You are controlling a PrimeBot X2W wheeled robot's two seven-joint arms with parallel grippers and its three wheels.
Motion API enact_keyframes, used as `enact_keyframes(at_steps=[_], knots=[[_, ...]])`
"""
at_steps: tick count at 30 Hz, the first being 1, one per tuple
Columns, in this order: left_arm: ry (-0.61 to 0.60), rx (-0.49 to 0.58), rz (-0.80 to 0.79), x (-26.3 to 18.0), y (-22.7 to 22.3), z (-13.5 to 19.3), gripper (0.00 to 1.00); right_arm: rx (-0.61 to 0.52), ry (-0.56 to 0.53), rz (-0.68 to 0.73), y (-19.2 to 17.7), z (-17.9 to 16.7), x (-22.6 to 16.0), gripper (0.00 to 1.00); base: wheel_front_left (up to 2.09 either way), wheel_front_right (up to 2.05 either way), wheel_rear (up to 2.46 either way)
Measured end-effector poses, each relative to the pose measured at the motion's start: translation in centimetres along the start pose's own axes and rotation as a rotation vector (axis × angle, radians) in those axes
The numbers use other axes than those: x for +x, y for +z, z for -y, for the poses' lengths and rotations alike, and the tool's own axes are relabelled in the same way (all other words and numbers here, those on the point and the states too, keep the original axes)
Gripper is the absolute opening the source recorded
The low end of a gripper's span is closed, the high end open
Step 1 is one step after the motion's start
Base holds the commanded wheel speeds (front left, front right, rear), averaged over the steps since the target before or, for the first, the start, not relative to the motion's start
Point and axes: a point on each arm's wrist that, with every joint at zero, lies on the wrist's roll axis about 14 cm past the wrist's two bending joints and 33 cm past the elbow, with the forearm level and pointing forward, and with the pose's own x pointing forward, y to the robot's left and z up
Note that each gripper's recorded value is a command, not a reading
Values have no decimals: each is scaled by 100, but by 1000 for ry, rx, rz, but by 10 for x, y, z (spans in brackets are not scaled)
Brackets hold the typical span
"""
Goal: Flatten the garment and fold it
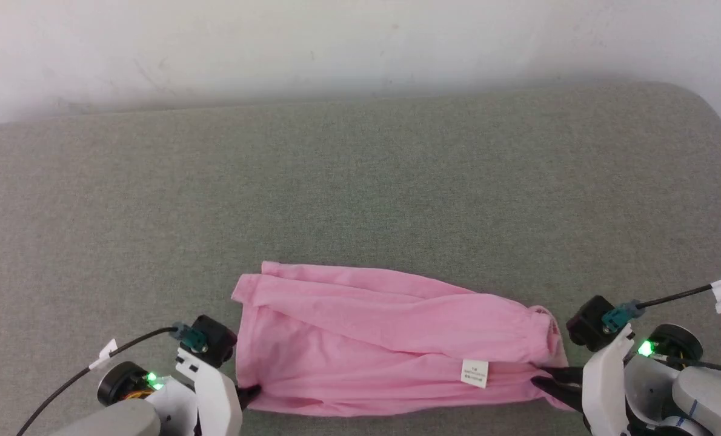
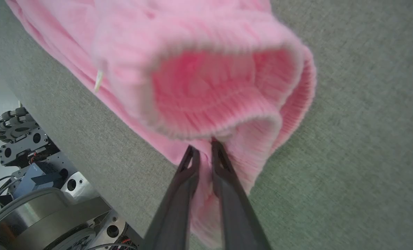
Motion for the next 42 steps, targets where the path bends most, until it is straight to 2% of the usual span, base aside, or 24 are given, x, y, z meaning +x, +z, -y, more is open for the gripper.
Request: enact_keyframes(at_steps=[1, 2, 6, 10, 16, 20, 24, 27, 34, 39, 42], knots=[[13, 6, 17, 0, 2, -2, 88, -1, 0, 7, 2, -1, 0, 100, 0, 0, 0], [24, 5, 39, 0, 5, -3, 100, -7, -6, 18, 5, 0, -1, 100, 0, 0, 0], [81, 25, 151, -8, 20, -10, 100, -46, -27, 94, 28, 4, -16, 100, 0, 0, 0], [165, 54, 335, -30, 51, -19, 100, -101, -70, 194, 57, 12, -46, 100, 0, 0, 0], [441, 141, 727, -82, 113, -50, 100, -145, -161, 313, 94, 31, -83, 100, 0, 0, 0], [610, 154, 829, -100, 127, -65, 100, -130, -205, 306, 95, 42, -86, 100, 0, 0, 0], [749, 155, 988, -126, 150, -64, 100, -68, -193, 251, 80, 41, -71, 100, 0, 0, 0], [836, 146, 1025, -136, 142, -66, 100, -23, -176, 202, 69, 37, -60, 100, 0, 0, 0], [952, 135, 1058, -146, 126, -68, 100, 70, -144, 65, 40, 34, -30, 100, 0, 0, 0], [968, 113, 1028, -138, 115, -71, 100, 118, -123, -74, 9, 31, -5, 100, 0, 0, 0], [969, 102, 1007, -132, 109, -73, 100, 108, -114, -142, -5, 27, 9, 100, 0, 0, 0]])
